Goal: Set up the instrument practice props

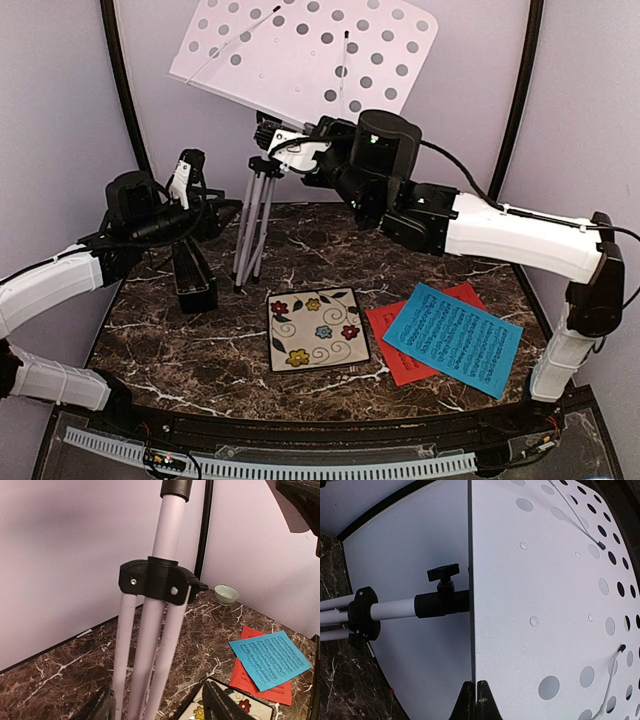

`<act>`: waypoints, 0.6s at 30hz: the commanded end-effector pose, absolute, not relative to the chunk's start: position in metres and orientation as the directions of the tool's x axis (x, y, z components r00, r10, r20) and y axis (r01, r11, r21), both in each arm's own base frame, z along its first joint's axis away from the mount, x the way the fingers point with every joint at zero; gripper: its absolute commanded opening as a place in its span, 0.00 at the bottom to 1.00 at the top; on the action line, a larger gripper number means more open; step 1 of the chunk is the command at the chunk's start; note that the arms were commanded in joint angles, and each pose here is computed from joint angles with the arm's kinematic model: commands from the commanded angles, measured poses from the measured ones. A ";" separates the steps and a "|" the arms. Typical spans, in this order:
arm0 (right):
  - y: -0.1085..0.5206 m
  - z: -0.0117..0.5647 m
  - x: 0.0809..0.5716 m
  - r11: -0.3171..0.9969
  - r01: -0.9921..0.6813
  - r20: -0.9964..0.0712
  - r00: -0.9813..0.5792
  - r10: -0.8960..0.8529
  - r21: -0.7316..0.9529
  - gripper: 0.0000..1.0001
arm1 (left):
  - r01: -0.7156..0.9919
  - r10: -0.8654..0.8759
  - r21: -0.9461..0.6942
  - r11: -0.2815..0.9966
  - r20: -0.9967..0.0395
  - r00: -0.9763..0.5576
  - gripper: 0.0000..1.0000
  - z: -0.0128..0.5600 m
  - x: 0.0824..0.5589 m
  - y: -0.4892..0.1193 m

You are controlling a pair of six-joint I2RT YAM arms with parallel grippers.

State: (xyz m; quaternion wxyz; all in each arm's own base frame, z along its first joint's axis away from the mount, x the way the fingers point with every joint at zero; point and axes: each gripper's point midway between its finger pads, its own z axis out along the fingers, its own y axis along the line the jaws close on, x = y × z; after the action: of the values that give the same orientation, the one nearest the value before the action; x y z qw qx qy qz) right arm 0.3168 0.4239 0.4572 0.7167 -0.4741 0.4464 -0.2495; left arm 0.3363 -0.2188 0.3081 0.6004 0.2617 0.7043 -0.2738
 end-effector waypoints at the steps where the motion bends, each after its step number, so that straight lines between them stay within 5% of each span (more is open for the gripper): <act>1: 0.336 0.624 0.256 0.839 0.115 -0.590 0.661 -0.464 -0.532 0.00 | 0.698 0.045 0.002 0.716 -0.998 -0.043 0.62 0.324 0.351 -0.224; 15: 0.330 0.636 0.234 0.820 0.136 -0.532 0.699 -0.477 -0.557 0.00 | 0.671 0.139 0.109 0.734 -0.990 0.009 0.56 0.306 0.381 -0.235; 18: 0.332 0.635 0.235 0.815 0.144 -0.527 0.698 -0.486 -0.561 0.00 | 0.679 0.135 0.108 0.726 -0.991 0.013 0.48 0.303 0.378 -0.238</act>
State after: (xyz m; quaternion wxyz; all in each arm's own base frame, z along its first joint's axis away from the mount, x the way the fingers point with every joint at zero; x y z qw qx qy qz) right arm 0.2925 0.4366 0.4563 0.7104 -0.5173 0.3940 -0.2693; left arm 0.3802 -0.2330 0.2850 0.6153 0.2940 0.6985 -0.2167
